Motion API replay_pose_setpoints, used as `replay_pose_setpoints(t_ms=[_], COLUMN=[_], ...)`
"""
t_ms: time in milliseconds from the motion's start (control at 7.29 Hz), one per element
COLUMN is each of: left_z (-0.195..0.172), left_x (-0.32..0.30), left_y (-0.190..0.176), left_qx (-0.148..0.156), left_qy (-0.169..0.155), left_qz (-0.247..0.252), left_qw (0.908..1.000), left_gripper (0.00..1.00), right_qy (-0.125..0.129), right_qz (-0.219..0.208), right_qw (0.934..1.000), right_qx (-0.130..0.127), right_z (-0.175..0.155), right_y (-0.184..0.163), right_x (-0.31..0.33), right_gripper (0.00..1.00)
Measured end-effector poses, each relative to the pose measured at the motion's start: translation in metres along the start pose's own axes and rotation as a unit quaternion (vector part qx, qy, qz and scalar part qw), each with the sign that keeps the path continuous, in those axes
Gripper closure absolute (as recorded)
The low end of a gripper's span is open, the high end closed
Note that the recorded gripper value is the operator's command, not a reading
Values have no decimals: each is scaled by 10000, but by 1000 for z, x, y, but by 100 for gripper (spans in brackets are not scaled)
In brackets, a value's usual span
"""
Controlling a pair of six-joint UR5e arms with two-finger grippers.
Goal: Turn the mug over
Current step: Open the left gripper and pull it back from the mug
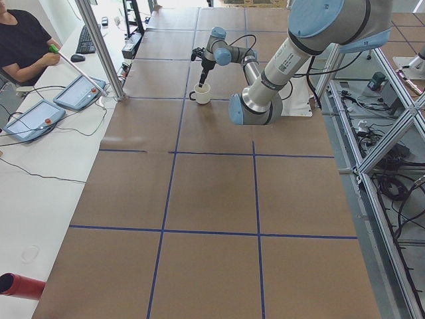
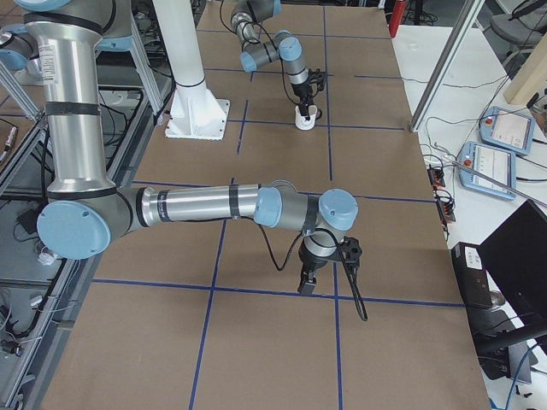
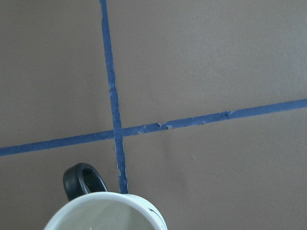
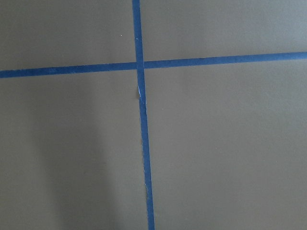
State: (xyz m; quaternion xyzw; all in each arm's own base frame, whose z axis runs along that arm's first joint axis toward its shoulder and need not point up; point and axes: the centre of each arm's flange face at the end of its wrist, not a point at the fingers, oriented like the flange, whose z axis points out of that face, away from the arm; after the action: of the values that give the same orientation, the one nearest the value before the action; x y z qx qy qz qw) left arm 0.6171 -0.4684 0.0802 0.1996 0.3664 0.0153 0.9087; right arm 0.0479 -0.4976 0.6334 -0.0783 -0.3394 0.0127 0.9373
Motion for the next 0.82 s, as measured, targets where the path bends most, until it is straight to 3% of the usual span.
replay_pose_setpoints(t_ms=[274,548,823], left_z=[-41,-70,-64], left_x=[-42,-120,-190], left_y=[-27,-38,-28], left_qx=[25,115,188], left_qy=[128,419,591], left_qz=[330,335,359], left_qw=[9994,9985,9974], left_gripper=[0,0,0], right_qy=[0,0,0], right_qz=[1,5,5], right_qw=[10000,10000,10000], right_qx=[-1,-6,-6], right_z=[0,1,1], right_y=[0,0,0], right_x=[0,1,1], right_gripper=[0,0,0])
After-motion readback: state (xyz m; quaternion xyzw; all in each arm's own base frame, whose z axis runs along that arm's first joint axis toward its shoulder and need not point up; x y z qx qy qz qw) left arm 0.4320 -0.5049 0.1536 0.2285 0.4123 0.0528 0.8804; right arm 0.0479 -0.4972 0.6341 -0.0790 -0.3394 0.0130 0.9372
